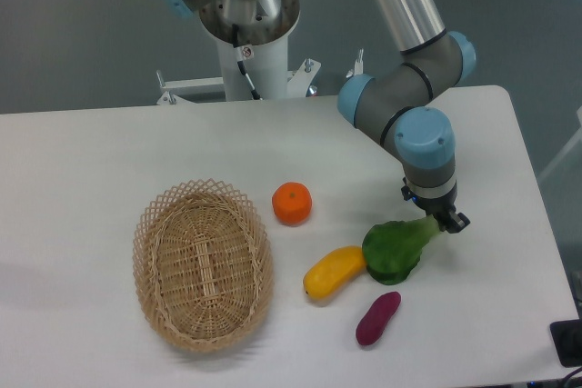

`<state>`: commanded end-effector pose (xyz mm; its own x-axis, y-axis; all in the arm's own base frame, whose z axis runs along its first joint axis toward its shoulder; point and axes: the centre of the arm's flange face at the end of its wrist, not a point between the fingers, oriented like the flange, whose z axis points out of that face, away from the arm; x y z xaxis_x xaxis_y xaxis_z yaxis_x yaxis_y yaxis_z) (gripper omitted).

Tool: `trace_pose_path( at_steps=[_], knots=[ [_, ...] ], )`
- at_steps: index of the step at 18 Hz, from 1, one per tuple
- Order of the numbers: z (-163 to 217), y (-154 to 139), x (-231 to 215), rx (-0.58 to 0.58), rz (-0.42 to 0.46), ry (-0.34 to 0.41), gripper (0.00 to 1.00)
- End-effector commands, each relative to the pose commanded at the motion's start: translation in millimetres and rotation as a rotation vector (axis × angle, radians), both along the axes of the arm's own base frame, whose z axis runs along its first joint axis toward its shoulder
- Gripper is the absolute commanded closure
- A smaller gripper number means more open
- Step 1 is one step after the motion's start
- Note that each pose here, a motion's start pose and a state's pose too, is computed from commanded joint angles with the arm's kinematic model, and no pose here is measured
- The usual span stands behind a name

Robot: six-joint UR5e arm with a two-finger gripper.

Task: Pick up the green vegetable from the table
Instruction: 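Close the gripper on the bok choy stem, then lift the bok choy up and carry it toward the basket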

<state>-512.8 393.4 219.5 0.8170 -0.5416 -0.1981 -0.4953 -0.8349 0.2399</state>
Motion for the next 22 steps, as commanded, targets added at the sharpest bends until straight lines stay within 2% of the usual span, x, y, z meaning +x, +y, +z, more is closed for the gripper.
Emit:
trace_pose_path(
  at_steps=[3,7,11,15,18,22],
  knots=[
    [14,-5,-3,0.027,0.006,0.011,0.61],
    [49,-13,-17,0.126,0.017,0.023,0.62],
    [82,-6,-21,0.281,0.008,0.012,0.62],
    [105,-6,-14,0.414,0.072,-0.012,0.62],
    [121,8,2,0.505,0.118,-0.040,0.63],
    [151,46,41,0.633,0.190,-0.091,0.64]
  ],
)
